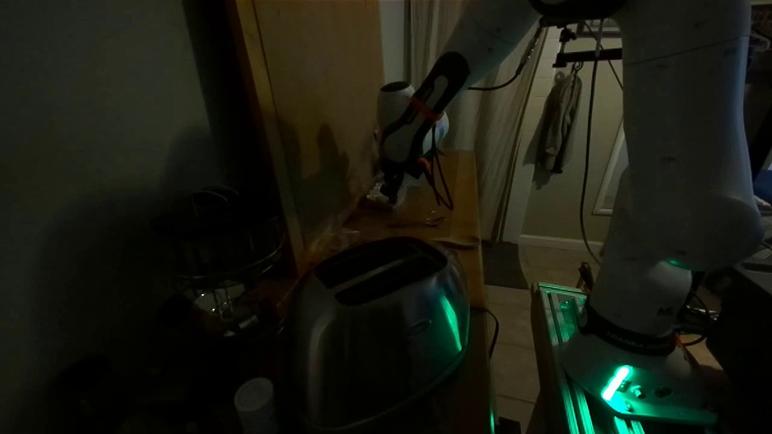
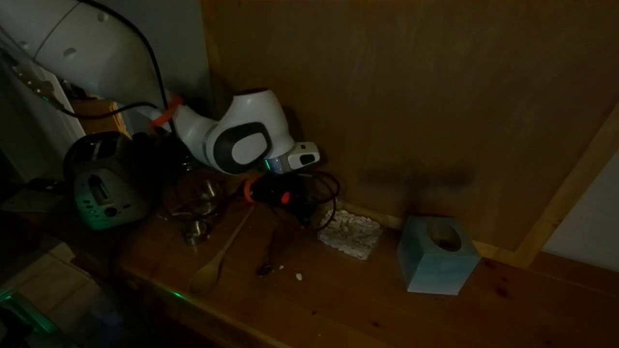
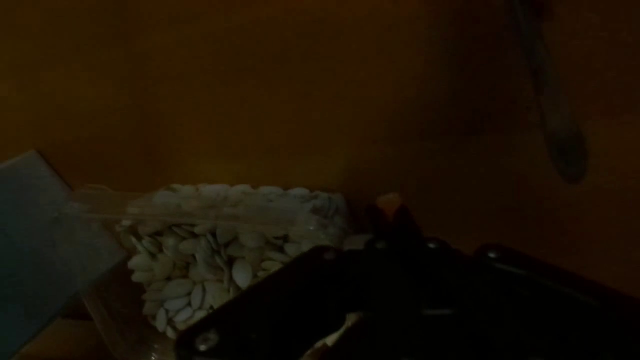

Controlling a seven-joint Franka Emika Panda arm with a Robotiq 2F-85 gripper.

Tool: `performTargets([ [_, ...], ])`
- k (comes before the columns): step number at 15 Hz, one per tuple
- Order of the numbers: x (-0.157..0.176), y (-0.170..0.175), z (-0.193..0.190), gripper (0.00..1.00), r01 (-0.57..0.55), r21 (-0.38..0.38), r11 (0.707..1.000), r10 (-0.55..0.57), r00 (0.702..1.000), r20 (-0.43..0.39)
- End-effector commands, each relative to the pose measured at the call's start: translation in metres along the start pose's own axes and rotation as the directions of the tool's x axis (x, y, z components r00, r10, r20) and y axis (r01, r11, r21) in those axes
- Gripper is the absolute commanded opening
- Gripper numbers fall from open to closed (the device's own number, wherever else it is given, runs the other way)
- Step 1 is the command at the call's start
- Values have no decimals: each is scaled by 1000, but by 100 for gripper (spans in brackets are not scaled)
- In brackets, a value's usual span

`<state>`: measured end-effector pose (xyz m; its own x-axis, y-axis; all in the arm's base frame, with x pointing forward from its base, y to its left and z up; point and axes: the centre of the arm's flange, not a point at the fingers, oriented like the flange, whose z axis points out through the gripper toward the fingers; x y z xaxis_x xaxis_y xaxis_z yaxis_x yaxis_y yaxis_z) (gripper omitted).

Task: Pick up the object and put it back down

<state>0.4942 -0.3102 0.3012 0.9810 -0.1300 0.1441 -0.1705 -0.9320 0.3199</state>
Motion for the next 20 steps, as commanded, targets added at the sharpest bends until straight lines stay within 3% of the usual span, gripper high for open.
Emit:
performTargets([
  [1, -6, 6, -17, 5, -22, -23, 999, 24, 995, 102],
  [9, -25, 7, -8, 5, 2, 32, 999, -11, 955, 296],
  [15, -39, 16, 4, 5, 42, 70, 997, -64, 933, 354],
  [20, -53, 17, 11, 7, 65, 110, 992, -107, 897, 429],
])
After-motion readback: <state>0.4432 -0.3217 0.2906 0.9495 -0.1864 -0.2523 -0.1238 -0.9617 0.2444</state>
